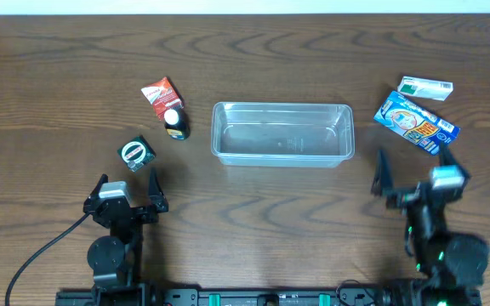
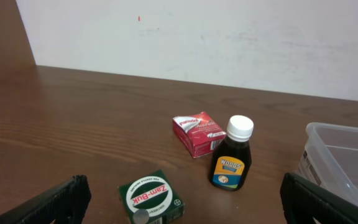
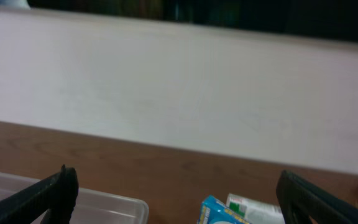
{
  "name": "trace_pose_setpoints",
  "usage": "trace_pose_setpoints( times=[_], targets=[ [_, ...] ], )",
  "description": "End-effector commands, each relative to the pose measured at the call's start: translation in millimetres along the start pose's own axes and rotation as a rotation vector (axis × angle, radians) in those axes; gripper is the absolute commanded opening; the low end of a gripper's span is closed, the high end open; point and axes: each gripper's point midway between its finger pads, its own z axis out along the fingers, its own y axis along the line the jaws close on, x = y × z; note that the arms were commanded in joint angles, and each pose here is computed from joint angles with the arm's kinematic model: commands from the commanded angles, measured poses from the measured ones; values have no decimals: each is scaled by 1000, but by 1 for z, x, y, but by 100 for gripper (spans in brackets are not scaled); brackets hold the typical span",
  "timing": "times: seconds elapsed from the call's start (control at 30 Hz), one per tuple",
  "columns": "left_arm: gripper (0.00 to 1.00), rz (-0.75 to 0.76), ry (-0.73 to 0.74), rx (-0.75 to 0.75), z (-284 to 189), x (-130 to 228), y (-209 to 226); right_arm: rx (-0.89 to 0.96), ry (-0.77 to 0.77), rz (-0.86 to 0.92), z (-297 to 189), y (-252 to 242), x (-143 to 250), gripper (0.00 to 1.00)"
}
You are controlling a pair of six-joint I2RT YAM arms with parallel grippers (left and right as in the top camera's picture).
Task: Pack container
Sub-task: 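Reach right gripper to the blue Sudden Fever box and grasp it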
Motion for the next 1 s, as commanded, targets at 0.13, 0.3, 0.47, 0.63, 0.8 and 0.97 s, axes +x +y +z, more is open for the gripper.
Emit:
trace_pose_setpoints(
  times=[0.13,0.3,0.47,0.63,0.8,0.97],
  targets=[
    [98,9,48,-9,1,15,3,0,339,77,82,-23,-3,99],
    [98,9,48,-9,1,15,3,16,445,113,147,-53,-10,99],
    [98,9,48,-9,1,15,3,17,468,6,190,-72,4,99],
    [98,9,48,-9,1,15,3,-1,603,-75,190,-84,52,99],
    [98,9,48,-9,1,15,3,-23,742,-120,179,-96,95,99],
    [98,9,48,-9,1,15,3,-84,908,-161,163,-100,147,99]
  ],
)
